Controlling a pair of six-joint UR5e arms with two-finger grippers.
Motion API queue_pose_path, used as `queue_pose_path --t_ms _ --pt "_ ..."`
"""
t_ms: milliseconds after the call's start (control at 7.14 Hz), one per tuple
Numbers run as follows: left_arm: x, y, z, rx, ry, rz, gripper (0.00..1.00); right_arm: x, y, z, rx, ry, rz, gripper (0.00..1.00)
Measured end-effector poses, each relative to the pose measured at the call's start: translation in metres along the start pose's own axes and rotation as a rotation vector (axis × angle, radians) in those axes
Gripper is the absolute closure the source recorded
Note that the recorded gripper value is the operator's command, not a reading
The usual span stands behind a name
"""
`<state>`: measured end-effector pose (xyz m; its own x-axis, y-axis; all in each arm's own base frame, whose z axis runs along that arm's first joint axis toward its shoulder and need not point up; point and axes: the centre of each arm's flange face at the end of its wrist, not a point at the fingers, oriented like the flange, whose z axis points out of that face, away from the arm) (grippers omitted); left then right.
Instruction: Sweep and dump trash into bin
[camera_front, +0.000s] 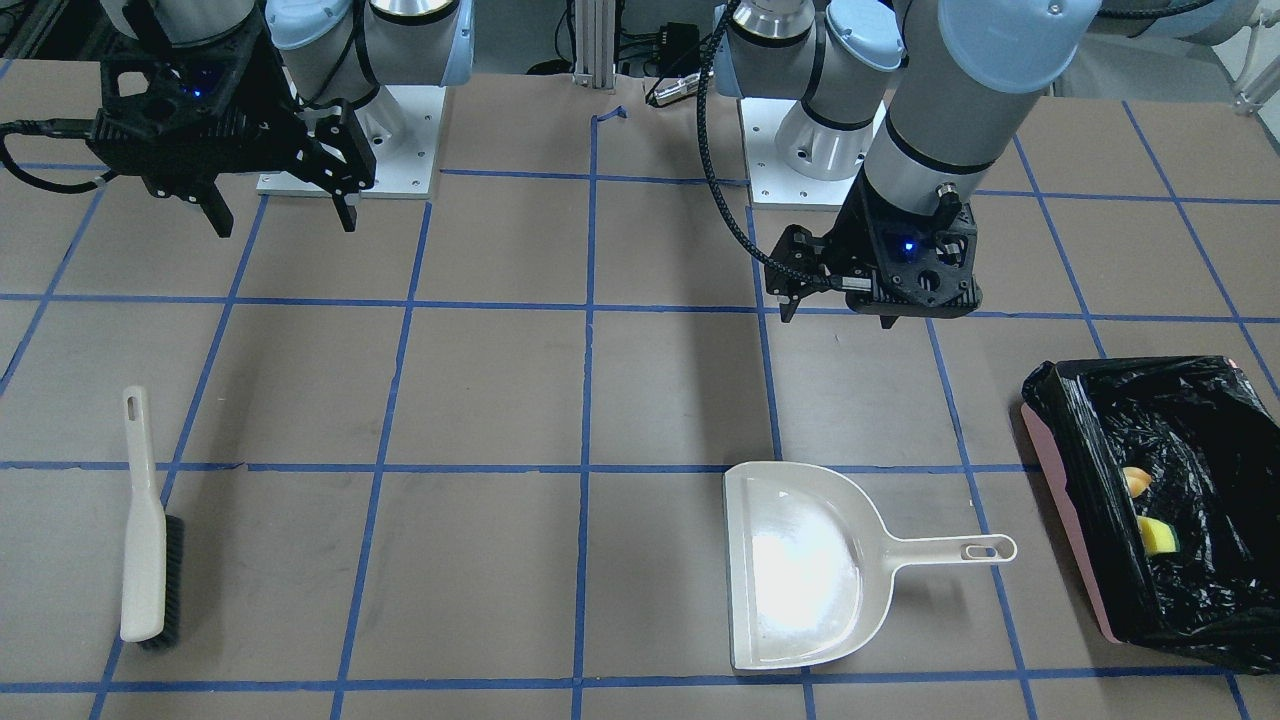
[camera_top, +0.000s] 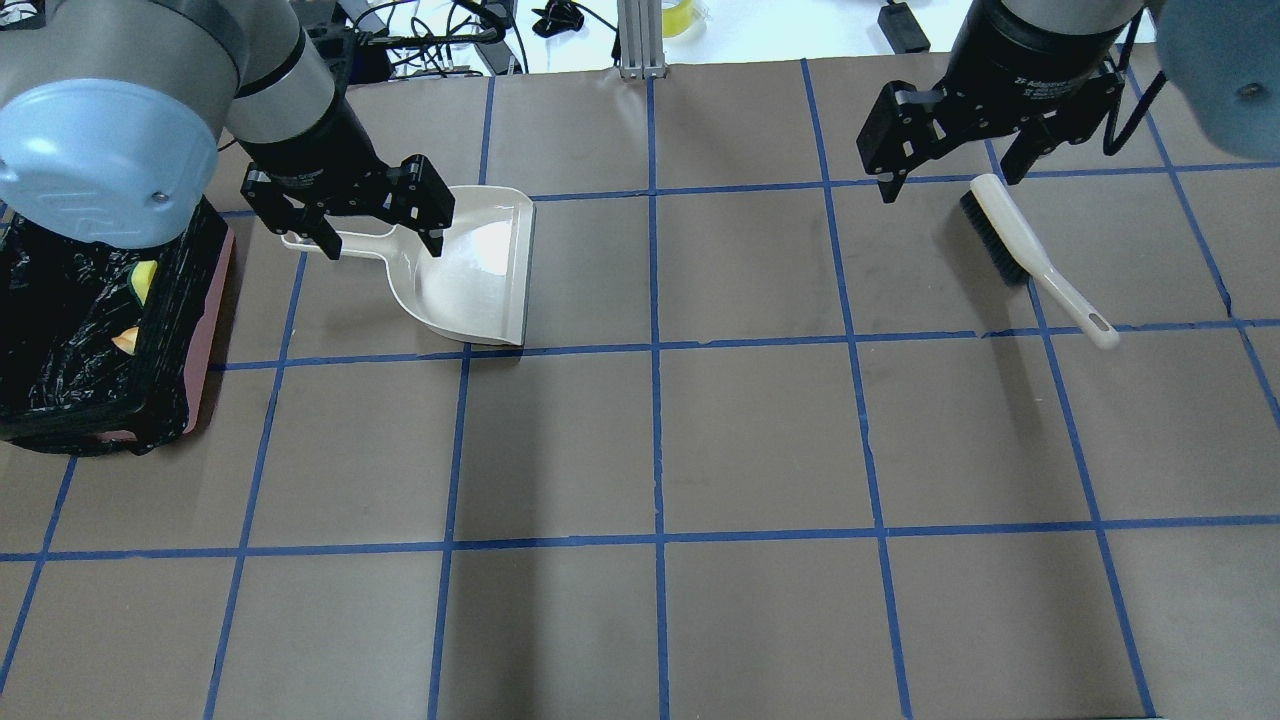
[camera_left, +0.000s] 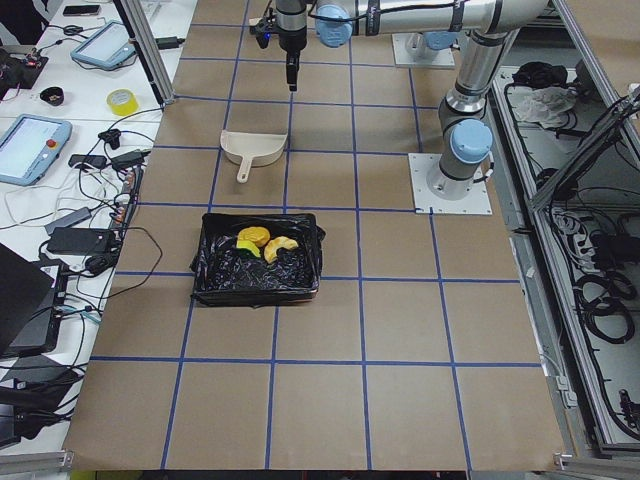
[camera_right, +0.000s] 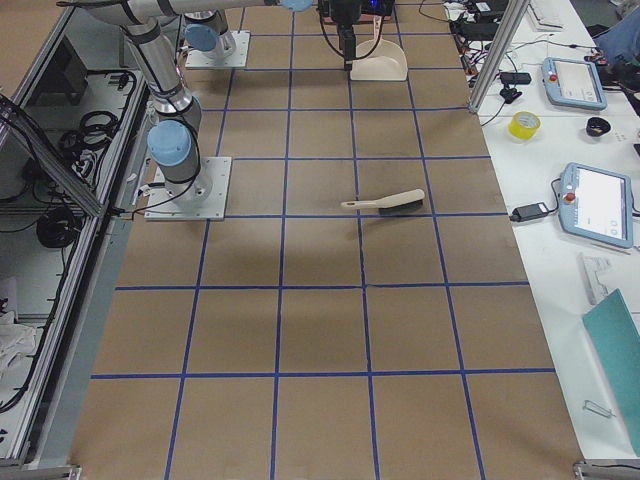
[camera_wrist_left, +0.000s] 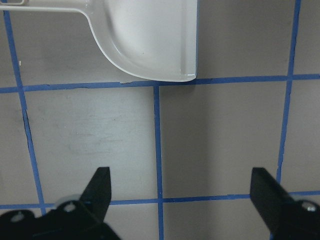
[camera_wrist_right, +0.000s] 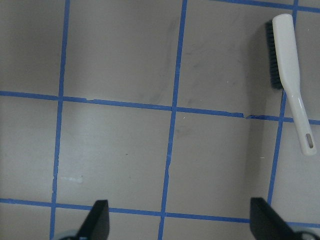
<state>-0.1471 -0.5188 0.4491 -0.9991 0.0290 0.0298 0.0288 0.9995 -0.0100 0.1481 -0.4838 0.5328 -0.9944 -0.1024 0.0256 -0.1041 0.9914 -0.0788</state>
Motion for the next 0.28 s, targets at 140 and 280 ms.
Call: queue_pose_path --t_ms 140,280 --pt "0.0003 -0.0003 -0.0031 0.006 0.004 -0.006 0.00 0.0000 0.0001 -0.0005 0.001 0.000 0.000 0.00" --pt "0.0000 -0.0001 -0.0043 0.008 0.002 -0.015 0.00 0.0001 0.0001 -0.0005 0.001 0.000 0.000 0.00"
